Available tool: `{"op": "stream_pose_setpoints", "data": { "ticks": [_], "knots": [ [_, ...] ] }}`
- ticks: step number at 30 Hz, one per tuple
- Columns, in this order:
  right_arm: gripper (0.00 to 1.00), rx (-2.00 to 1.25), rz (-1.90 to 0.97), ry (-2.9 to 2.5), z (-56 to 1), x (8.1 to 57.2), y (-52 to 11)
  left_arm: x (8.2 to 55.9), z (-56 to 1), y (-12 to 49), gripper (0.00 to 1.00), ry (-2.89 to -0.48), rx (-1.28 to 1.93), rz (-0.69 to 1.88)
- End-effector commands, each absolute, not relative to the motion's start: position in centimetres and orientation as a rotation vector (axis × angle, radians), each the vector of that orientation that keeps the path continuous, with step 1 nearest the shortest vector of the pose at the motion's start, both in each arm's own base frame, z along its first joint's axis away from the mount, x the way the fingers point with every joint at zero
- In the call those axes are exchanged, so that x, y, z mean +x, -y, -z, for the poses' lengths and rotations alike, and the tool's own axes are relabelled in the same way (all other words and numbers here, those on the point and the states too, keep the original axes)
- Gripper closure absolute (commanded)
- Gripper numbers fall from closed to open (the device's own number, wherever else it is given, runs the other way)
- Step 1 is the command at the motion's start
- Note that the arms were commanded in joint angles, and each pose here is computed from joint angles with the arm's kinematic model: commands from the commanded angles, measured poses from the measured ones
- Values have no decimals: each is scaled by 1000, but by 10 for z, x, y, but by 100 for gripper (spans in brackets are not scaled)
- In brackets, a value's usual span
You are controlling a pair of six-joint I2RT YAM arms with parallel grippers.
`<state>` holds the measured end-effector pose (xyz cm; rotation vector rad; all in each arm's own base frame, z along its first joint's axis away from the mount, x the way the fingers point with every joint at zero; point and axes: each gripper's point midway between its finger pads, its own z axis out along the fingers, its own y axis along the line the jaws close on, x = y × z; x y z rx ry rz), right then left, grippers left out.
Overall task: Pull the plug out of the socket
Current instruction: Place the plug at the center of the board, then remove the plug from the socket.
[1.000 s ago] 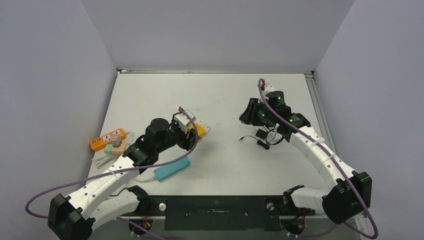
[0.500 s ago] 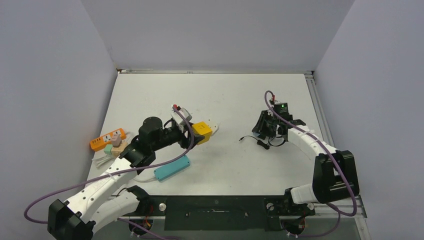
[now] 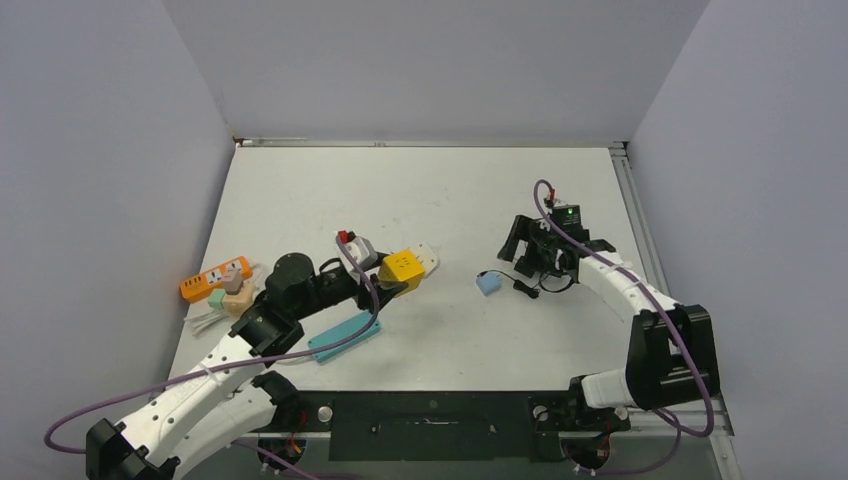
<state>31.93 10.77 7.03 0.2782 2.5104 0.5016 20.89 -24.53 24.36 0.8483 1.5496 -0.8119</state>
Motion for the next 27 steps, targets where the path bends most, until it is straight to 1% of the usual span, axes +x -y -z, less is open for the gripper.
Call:
{"op": "stream_pose_setpoints", "data": {
  "ticks": [1,2,5,9,15,19,27],
  "knots": [
    [0,216,-584,-2303,-142,332,-114,211,-297,236,100,-1301,767,736],
    [4,191,-641,-2276,-155,329,-121,212,-300,232,100,-1289,751,722],
    [10,119,-853,-2165,-200,317,-150,215,-301,227,100,-1277,739,680],
    [10,-38,-1087,-2028,-254,287,-202,216,-301,226,100,-1285,748,663],
    [10,-189,-1349,-1893,-299,249,-265,210,-304,227,100,-1263,753,688],
    [10,-247,-1474,-1864,-307,232,-301,208,-306,228,100,-1251,758,692],
    [10,-181,-1682,-1824,-302,218,-338,208,-314,221,100,-1215,690,691]
  ]
}}
